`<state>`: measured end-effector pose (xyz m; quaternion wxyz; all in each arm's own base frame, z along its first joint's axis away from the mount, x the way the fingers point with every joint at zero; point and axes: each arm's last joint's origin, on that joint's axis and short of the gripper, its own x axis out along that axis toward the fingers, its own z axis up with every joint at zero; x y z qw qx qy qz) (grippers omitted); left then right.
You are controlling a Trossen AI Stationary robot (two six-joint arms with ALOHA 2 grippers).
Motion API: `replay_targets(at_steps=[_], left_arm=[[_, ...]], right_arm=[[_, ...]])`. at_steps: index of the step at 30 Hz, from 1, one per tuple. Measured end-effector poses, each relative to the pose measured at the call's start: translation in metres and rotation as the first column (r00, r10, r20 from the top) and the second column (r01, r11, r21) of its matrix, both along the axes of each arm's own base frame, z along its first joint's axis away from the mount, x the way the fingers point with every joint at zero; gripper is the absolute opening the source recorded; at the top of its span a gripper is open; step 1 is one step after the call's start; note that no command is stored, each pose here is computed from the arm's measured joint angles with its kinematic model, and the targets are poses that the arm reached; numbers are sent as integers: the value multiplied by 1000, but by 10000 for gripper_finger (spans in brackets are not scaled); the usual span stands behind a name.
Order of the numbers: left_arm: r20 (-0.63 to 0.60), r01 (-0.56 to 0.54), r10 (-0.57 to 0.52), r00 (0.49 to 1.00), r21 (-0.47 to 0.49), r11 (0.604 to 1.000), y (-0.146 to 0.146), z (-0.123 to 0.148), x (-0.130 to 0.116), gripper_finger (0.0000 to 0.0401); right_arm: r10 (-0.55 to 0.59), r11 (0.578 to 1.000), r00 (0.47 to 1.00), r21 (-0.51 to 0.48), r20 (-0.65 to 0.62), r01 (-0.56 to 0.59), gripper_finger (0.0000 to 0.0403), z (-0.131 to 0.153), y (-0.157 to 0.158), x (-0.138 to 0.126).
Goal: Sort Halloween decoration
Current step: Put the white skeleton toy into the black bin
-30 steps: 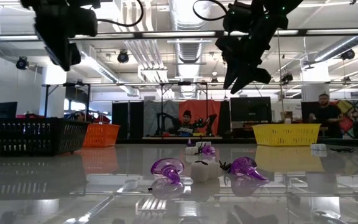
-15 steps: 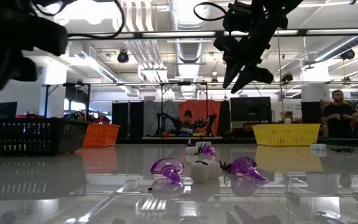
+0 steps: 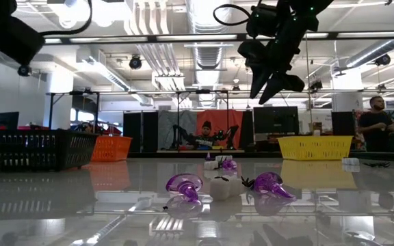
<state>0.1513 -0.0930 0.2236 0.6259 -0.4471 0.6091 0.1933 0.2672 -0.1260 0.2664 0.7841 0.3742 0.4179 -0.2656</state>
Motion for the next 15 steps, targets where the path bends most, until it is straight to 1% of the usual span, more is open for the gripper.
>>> replay_targets(at_steps=[2, 6, 10, 15], left_arm=[[-9, -59, 59, 998, -23, 998, -7, -1, 1, 66], [-56, -111, 109, 993, -32, 993, -20, -8, 2, 66], [-112, -121, 120, 986, -6, 993, -32, -19, 4, 66], [-118, -128, 121, 986, -53, 990, -45, -30, 16, 66]], right_arm=[[24, 1000, 999, -4, -23, -24, 136, -1, 1, -2], [62, 998, 996, -8, -57, -62, 132, -3, 2, -4], [139, 989, 986, -32, -93, -143, 136, -4, 3, -7], [163, 985, 980, -34, -111, -168, 144, -4, 4, -8]])
